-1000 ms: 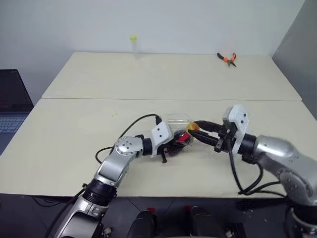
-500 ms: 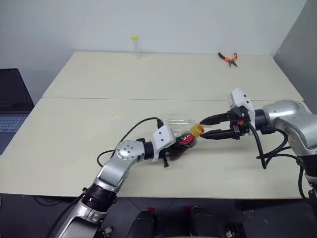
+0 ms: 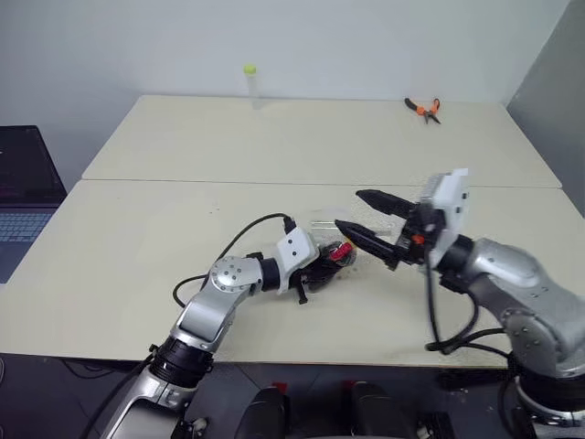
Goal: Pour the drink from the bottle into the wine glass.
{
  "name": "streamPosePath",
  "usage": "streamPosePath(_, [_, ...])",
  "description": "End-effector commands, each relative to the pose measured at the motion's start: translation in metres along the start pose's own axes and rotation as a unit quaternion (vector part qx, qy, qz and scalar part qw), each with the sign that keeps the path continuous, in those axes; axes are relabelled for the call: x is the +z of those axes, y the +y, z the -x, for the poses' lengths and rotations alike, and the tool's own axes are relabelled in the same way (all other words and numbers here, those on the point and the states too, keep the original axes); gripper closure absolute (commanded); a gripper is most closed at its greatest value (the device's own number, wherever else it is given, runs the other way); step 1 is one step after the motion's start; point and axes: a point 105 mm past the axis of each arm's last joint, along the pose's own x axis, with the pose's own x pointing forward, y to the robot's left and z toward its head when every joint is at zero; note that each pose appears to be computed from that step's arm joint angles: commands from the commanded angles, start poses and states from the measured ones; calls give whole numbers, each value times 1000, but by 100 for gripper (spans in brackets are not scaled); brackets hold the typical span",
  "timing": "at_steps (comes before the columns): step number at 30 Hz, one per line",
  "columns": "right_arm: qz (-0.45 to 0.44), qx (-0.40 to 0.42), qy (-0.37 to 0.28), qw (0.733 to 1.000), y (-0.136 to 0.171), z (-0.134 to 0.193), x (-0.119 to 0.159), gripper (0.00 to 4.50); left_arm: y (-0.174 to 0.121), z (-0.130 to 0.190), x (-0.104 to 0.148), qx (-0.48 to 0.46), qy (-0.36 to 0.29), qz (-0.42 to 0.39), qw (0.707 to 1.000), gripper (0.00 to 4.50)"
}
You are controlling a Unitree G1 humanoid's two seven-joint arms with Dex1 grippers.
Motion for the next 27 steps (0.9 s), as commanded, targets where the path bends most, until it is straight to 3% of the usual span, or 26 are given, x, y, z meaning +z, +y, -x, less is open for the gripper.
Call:
streamPosePath(1, [34, -61, 2, 998, -19, 1, -3, 122, 3, -1, 18, -1, -29, -26, 999, 360])
streamPosePath(7, [25, -87, 22, 996, -33, 15, -16, 122, 7, 0, 18, 11, -34, -23, 999, 360])
streamPosePath(14, [-5, -59, 3, 998, -23, 20, -10, 122, 18, -2, 21, 60, -66, 9, 996, 363])
streamPosePath(21, [-33, -14, -48, 998, -2, 5, 13, 122, 14, -5, 15, 63, -64, 20, 996, 363])
streamPosePath(27, [-7, -60, -12, 998, -16, -14, -2, 122, 10, -6, 13, 52, -60, 15, 997, 363])
